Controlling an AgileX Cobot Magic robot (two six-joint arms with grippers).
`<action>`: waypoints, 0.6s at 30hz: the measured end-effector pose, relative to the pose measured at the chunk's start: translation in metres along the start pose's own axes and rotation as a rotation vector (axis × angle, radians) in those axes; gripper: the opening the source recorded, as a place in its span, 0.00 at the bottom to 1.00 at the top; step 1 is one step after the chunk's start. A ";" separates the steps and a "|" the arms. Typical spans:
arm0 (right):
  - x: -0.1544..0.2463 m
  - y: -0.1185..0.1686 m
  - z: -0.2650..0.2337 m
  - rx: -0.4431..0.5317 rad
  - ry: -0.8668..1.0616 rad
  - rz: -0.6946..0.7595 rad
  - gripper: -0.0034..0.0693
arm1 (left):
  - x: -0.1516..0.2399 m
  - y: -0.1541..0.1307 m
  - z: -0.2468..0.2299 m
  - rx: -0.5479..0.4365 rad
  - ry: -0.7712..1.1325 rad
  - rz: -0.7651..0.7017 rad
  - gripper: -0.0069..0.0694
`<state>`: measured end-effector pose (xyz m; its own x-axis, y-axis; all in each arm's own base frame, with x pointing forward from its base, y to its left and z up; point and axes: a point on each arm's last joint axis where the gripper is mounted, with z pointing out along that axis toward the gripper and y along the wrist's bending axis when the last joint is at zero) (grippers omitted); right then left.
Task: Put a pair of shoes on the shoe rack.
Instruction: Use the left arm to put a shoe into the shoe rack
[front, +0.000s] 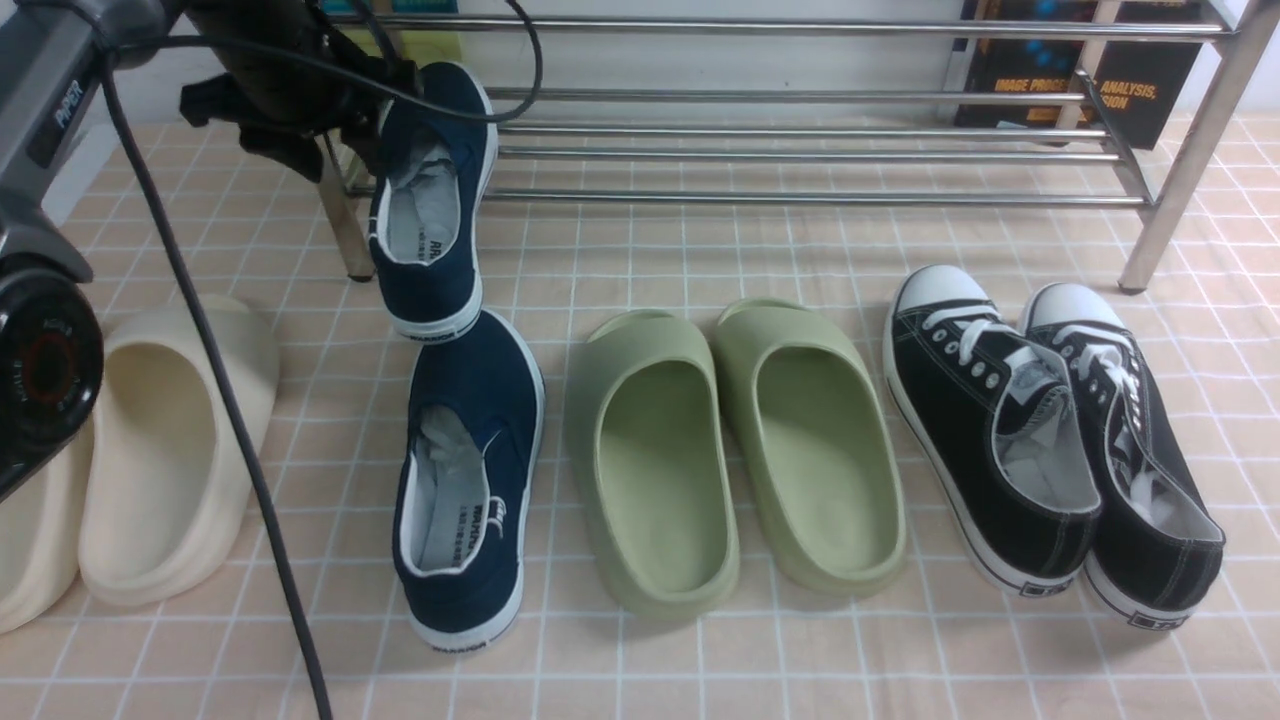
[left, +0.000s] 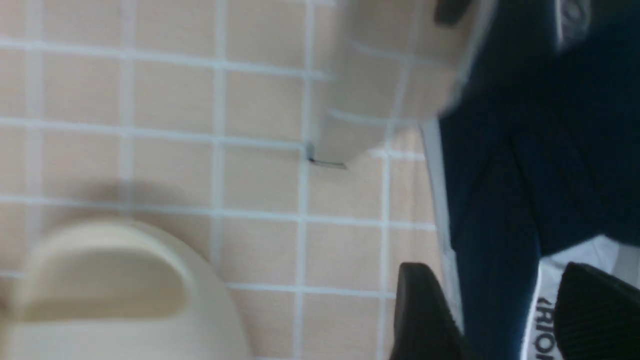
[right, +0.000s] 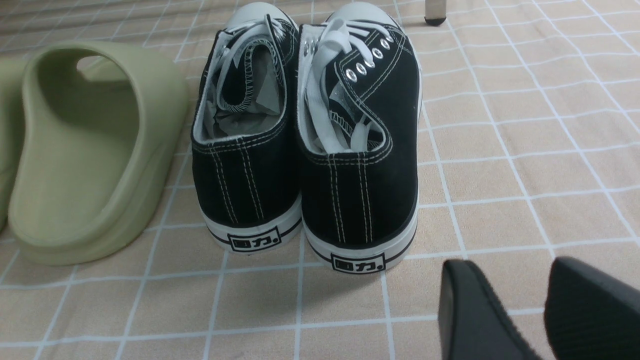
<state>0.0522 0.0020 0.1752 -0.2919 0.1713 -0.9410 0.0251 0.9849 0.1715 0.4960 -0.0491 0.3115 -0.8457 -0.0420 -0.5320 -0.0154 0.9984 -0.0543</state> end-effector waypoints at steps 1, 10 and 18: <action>0.000 0.000 0.000 0.000 0.000 0.000 0.37 | -0.004 0.003 -0.015 -0.024 -0.040 0.013 0.53; 0.000 0.000 0.000 0.000 0.000 0.000 0.37 | -0.007 0.010 -0.098 -0.073 -0.152 0.079 0.13; 0.000 0.000 0.000 0.000 0.001 0.000 0.37 | 0.072 -0.016 -0.116 -0.049 -0.048 0.228 0.09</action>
<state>0.0522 0.0020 0.1751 -0.2927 0.1713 -0.9407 0.0252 0.9849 0.1715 0.3735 -0.0638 0.3717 -0.8040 0.1845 -0.5653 0.1465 0.9828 0.1125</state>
